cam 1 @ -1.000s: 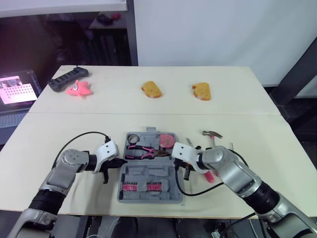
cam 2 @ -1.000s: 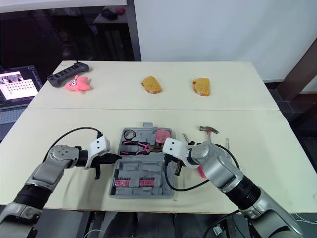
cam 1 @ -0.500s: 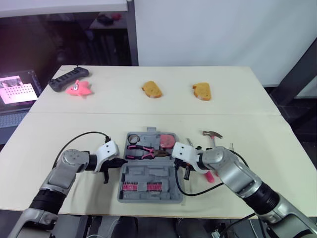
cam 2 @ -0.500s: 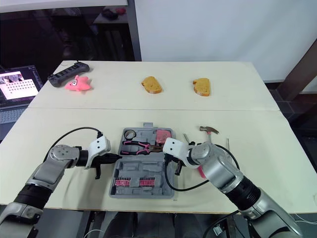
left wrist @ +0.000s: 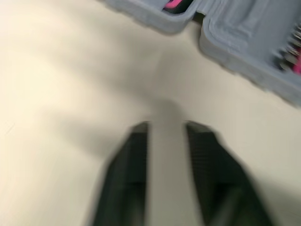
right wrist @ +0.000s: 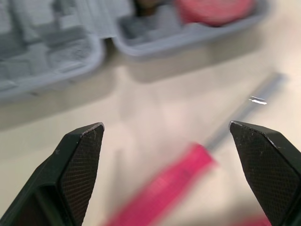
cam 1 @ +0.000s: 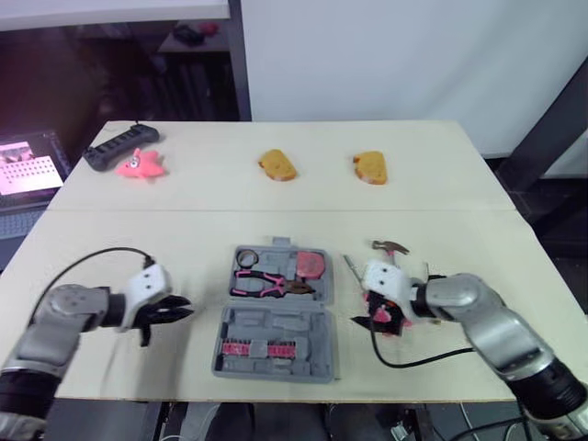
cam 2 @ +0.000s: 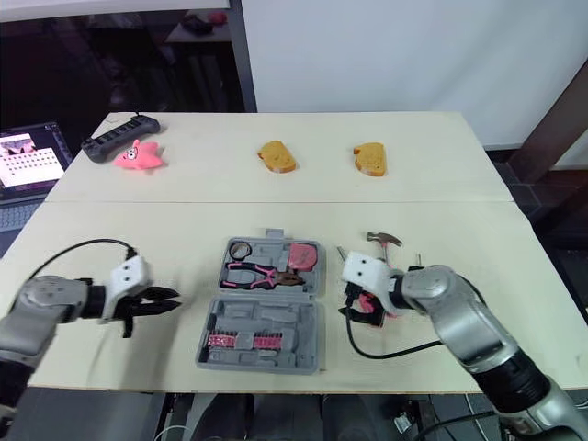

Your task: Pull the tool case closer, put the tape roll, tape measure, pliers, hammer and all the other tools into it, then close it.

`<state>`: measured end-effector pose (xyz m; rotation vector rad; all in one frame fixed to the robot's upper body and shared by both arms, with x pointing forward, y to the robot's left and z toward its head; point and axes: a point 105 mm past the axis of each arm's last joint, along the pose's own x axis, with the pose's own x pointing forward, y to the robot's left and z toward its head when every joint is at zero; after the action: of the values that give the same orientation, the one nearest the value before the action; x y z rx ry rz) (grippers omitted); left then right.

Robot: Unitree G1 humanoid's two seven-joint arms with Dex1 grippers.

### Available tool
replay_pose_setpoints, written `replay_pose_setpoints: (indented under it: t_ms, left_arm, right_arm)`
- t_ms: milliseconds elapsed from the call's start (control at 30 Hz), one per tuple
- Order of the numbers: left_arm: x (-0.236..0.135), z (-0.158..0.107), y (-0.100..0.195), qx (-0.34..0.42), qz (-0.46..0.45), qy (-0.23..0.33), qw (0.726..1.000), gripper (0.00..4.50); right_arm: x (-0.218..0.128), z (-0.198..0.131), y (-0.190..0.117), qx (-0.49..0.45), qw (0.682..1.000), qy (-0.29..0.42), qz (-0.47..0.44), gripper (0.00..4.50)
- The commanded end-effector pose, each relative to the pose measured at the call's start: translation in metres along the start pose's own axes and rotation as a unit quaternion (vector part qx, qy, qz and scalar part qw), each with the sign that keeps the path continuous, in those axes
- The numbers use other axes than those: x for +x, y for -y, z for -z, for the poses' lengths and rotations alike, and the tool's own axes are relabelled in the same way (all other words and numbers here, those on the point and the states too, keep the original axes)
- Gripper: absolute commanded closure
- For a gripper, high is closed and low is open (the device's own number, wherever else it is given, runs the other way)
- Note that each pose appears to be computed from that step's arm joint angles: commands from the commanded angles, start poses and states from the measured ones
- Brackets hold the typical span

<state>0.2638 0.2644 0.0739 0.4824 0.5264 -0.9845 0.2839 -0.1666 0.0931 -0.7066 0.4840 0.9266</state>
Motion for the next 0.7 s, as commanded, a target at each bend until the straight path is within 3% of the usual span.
replay_pose_setpoints:
  t_ms: [33,100,133,300,433,667,700]
  left_arm:
    - [-0.028,-0.009,-0.005,0.008,-0.021,0.018,1.0,1.06]
    - [-0.028,-0.005,-0.002,0.009,-0.024,0.014,1.0,0.08]
    - [-0.025,-0.004,0.0,0.009,-0.021,0.015,1.0,0.03]
    - [-0.001,-0.01,0.018,0.001,0.007,0.036,0.999,0.03]
    - [-0.004,-0.013,0.024,-0.003,0.01,0.045,0.999,0.03]
    - [-0.053,-0.006,0.009,-0.042,-0.054,0.054,0.996,0.03]
    - [-0.064,-0.001,0.006,-0.055,-0.071,0.052,0.995,0.03]
  right_arm:
    - [-0.029,-0.009,0.015,-0.015,0.999,0.045,0.019,0.0]
    - [-0.03,-0.013,0.008,-0.011,0.998,0.058,0.001,0.0]
    - [-0.027,-0.016,0.003,-0.008,0.998,0.063,-0.011,0.0]
    - [-0.001,-0.03,-0.024,-0.008,0.996,0.061,-0.061,0.0]
    - [0.0,-0.037,-0.036,-0.006,0.994,0.076,-0.079,0.0]
    - [-0.053,-0.017,-0.008,0.036,0.991,0.126,-0.006,0.0]
    - [-0.07,-0.002,-0.001,0.05,0.991,0.12,0.012,0.0]
